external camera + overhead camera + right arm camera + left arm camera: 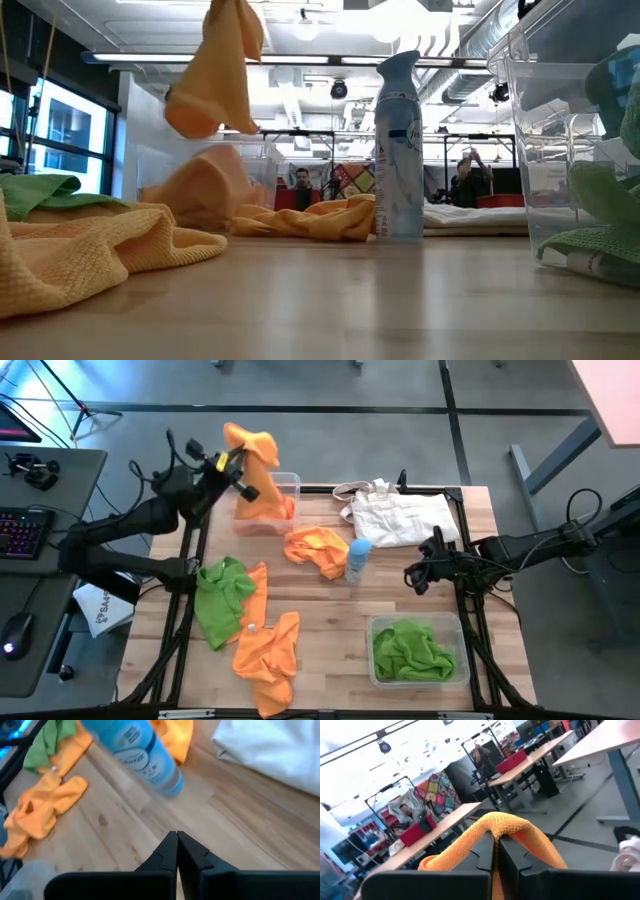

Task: Sort microfiber towel by color & place in baskets
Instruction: Put the yellow microfiber towel into the top transparent bin

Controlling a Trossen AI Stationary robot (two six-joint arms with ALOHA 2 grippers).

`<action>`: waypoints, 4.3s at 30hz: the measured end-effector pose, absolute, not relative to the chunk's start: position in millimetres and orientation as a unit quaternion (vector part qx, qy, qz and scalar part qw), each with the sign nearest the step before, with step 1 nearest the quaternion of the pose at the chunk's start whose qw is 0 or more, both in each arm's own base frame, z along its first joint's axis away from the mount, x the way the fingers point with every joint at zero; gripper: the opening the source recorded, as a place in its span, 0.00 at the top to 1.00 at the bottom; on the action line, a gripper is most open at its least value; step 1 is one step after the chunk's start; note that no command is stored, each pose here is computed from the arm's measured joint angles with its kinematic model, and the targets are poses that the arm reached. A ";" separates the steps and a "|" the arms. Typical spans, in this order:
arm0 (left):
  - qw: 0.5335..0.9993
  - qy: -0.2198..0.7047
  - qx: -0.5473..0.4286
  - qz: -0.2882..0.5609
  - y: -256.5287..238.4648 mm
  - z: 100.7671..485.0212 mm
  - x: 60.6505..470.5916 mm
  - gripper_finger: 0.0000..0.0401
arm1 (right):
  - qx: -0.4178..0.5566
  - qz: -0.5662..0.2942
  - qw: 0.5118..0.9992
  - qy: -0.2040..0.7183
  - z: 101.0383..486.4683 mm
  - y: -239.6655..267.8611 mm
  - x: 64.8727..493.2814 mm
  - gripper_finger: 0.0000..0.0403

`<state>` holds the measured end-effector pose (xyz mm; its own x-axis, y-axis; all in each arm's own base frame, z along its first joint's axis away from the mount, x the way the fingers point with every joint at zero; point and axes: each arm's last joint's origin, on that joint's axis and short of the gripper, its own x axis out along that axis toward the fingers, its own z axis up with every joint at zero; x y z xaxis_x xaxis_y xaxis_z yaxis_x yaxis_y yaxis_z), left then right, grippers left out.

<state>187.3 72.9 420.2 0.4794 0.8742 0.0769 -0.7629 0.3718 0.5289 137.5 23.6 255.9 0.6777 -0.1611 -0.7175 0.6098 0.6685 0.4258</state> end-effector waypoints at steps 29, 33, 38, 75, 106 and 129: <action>0.796 0.301 -0.188 0.491 157.2 304.2 219.4 1.00 | 0.360 -0.278 0.842 0.291 256.7 20.8 137.5 1.00; 0.780 0.322 -0.254 0.473 172.5 294.2 227.0 1.00 | 0.360 -0.278 0.842 0.290 256.7 20.7 137.5 1.00; 0.747 0.359 -0.341 0.444 189.8 270.1 230.4 1.00 | 0.368 -0.281 0.838 0.288 256.7 20.7 137.5 1.00; 0.692 0.364 -0.468 0.413 217.4 253.2 208.6 0.71 | 0.368 -0.280 0.838 0.288 256.7 20.8 137.5 1.00; 0.794 0.312 -0.376 0.363 61.5 329.1 221.0 0.71 | 0.312 -0.260 0.860 0.307 256.6 20.9 137.7 1.00; 0.831 0.500 -0.182 0.159 -45.6 312.6 214.0 0.71 | 0.274 -0.226 0.874 0.332 256.3 22.2 137.7 1.00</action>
<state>214.0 -45.6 312.6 0.4492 0.0818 -0.8897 -0.4468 0.8829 -0.1444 137.7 22.2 256.3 0.6772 -0.2131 -0.7043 0.5773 0.7473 0.3290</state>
